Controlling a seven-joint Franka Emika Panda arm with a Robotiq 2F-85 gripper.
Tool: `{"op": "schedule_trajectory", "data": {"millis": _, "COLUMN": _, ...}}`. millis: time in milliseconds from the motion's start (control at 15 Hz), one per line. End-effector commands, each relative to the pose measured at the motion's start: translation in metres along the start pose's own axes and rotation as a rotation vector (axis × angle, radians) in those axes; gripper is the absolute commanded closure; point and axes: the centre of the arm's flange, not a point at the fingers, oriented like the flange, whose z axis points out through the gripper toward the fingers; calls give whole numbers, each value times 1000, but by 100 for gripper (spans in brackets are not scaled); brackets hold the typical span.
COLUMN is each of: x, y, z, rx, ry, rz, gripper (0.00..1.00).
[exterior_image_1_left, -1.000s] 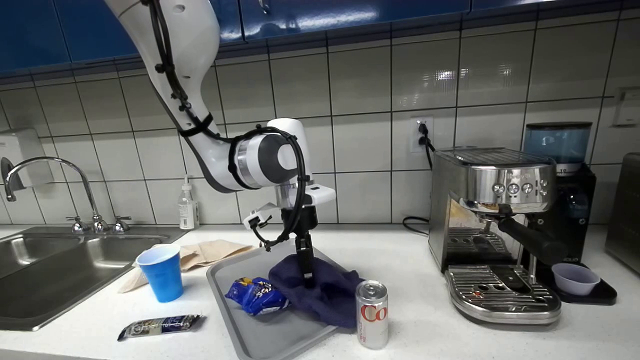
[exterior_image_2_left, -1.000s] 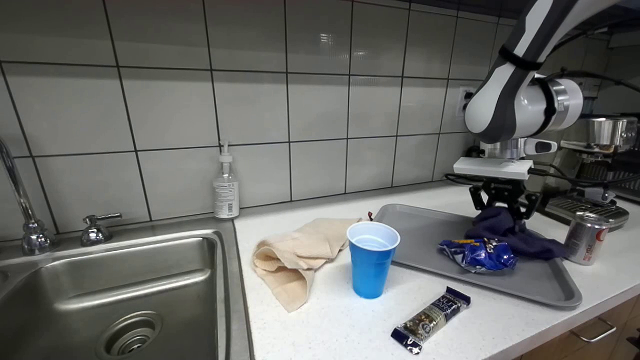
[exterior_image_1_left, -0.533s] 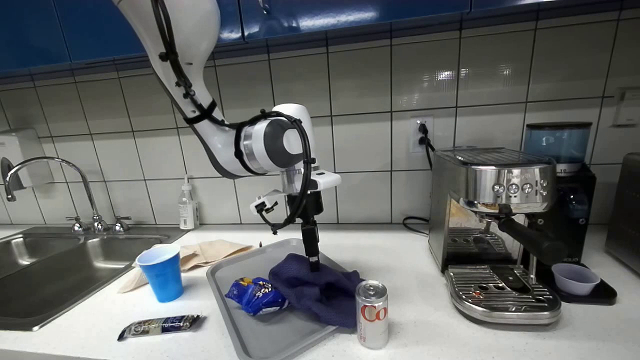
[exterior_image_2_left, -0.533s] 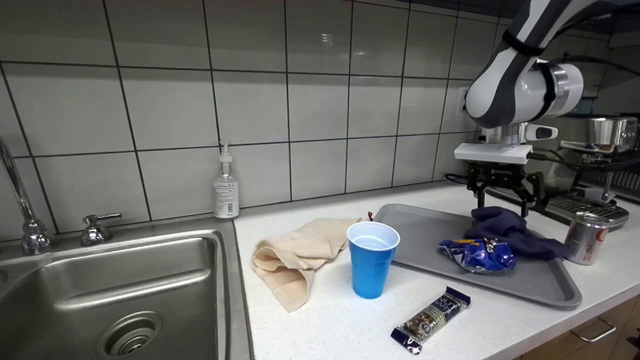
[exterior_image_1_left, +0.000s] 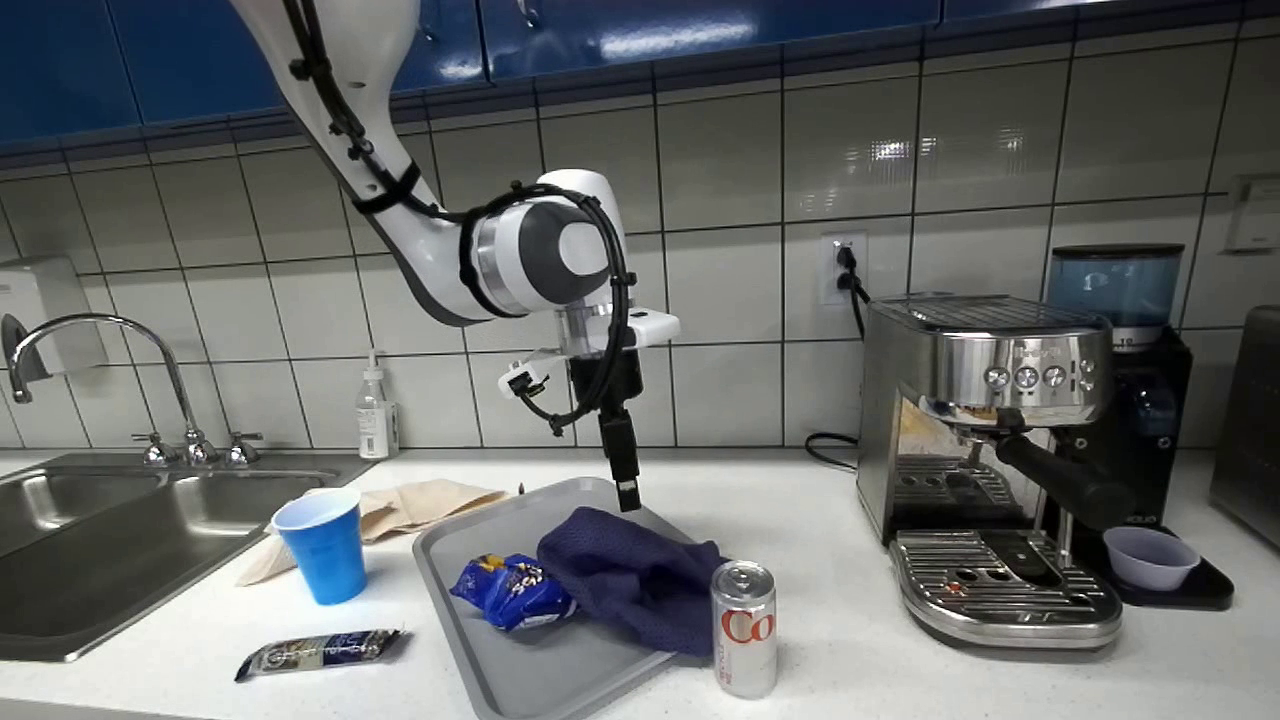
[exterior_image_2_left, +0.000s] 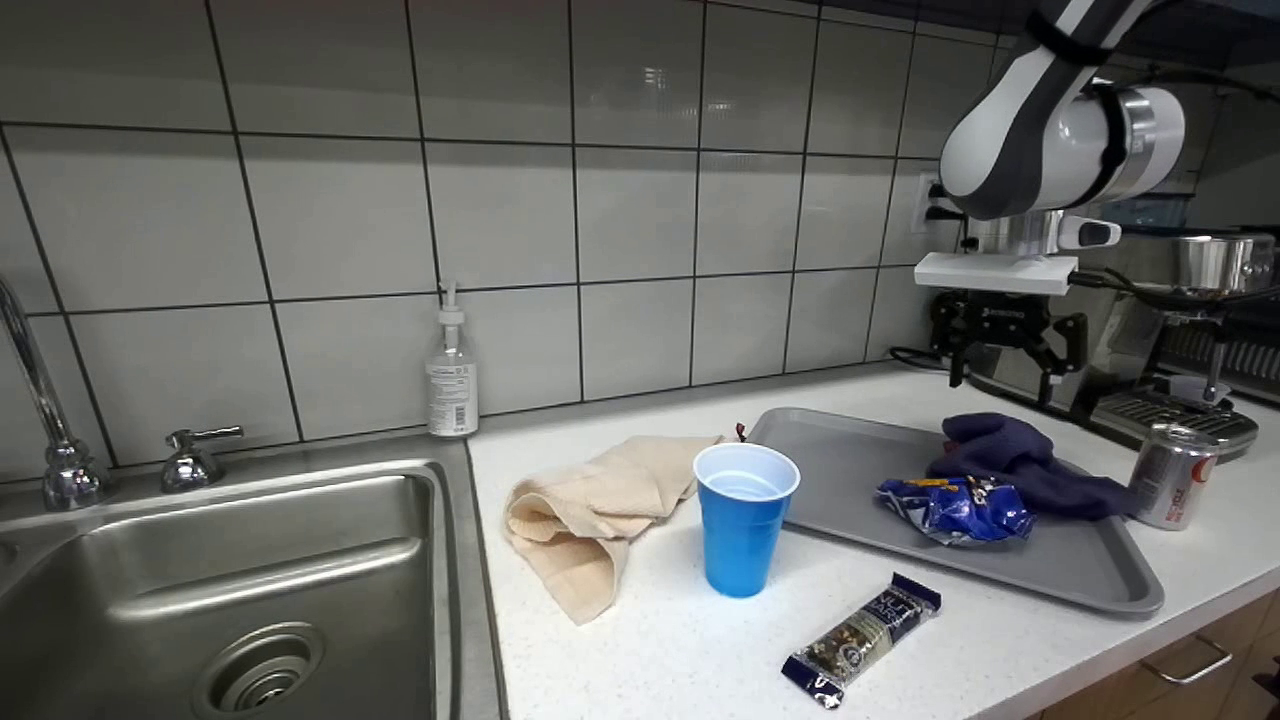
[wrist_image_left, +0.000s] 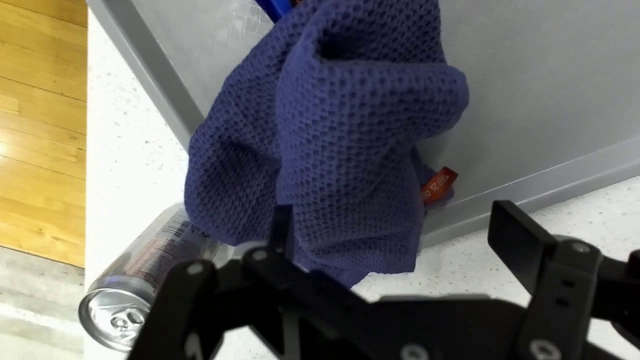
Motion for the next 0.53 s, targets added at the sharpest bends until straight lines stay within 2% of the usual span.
{"op": "schedule_trajectory", "data": {"millis": 0, "x": -19, "y": 15, "z": -22, "rx": 50, "ry": -14, "rz": -97, "gripper": 0}}
{"op": "schedule_trajectory", "data": {"millis": 467, "x": -54, "y": 25, "z": -43, "rx": 105, "ry": -19, "rz": -266, "gripper": 0}}
